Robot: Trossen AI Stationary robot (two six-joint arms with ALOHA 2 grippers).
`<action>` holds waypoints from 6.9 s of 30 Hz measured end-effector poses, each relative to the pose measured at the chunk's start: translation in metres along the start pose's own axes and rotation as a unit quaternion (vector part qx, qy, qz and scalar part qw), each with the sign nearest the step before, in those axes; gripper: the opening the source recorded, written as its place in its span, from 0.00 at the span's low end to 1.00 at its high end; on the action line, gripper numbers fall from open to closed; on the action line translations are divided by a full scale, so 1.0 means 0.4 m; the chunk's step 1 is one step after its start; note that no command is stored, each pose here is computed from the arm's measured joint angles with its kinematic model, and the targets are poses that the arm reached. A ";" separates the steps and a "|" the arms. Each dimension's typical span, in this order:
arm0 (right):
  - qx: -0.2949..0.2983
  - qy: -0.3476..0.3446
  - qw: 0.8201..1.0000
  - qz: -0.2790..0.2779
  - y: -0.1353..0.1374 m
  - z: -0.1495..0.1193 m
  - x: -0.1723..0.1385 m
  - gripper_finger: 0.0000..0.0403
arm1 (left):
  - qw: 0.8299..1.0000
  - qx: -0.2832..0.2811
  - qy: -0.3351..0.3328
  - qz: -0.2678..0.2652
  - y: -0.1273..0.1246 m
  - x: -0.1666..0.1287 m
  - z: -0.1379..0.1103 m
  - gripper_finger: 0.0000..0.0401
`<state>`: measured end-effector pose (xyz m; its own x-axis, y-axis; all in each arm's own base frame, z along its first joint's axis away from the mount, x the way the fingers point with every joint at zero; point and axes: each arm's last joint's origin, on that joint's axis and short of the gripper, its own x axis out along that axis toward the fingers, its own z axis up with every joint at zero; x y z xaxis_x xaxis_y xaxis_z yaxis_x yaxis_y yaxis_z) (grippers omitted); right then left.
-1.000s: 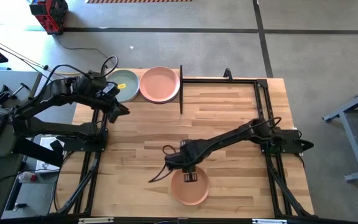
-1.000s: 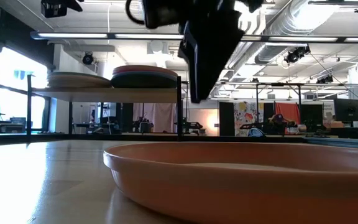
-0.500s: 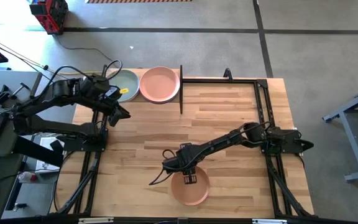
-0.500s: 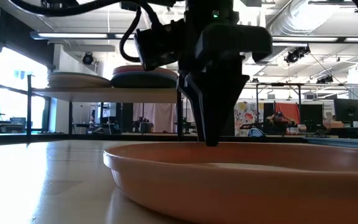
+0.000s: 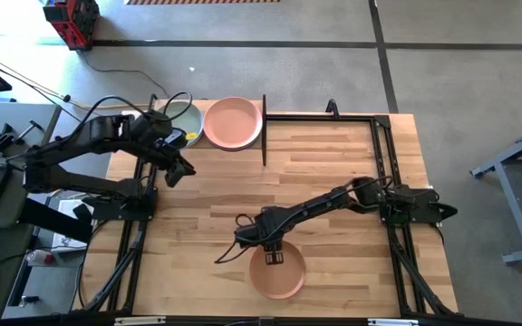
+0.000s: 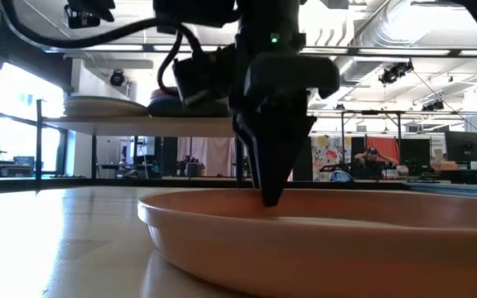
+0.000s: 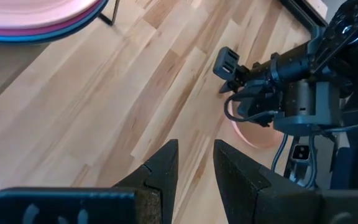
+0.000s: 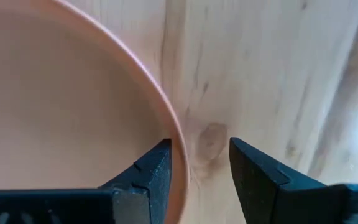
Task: Place and stack plates onto a shelf
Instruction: Stack the light orange plate on top of the light blue plate on the shelf
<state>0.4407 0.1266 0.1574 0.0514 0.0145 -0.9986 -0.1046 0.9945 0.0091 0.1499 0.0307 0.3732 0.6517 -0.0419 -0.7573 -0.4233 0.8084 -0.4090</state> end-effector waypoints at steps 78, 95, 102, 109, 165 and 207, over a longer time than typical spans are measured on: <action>0.345 -0.202 0.916 0.020 -0.485 -0.148 -0.439 0.00 | 0.979 -0.166 -0.026 0.111 -0.009 0.205 0.110 0.22; 0.340 -0.215 0.915 0.019 -0.487 -0.143 -0.442 0.00 | 0.978 -0.161 -0.003 0.132 -0.003 0.261 0.121 0.21; 0.336 -0.220 0.916 0.019 -0.487 -0.140 -0.443 0.00 | 0.980 -0.160 -0.014 0.122 -0.006 0.262 0.128 0.13; 0.334 -0.221 0.916 0.019 -0.487 -0.140 -0.443 0.00 | 0.981 -0.146 -0.012 0.125 -0.006 0.262 0.127 0.02; 0.221 -0.260 0.940 0.025 -0.541 -0.140 -0.451 0.36 | 0.808 -0.459 -0.191 0.316 0.183 -0.093 -0.015 0.00; 0.180 -0.233 0.955 0.027 -0.473 -0.130 -0.444 0.36 | 0.673 -0.586 -0.103 0.439 0.314 -0.021 0.030 0.02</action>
<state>0.3995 -0.0694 0.3302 0.5016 0.0272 -0.8647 0.2248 0.9611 0.1606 0.0990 0.1396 0.3344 -0.1520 0.3304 -0.9315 -0.8299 -0.5545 -0.0612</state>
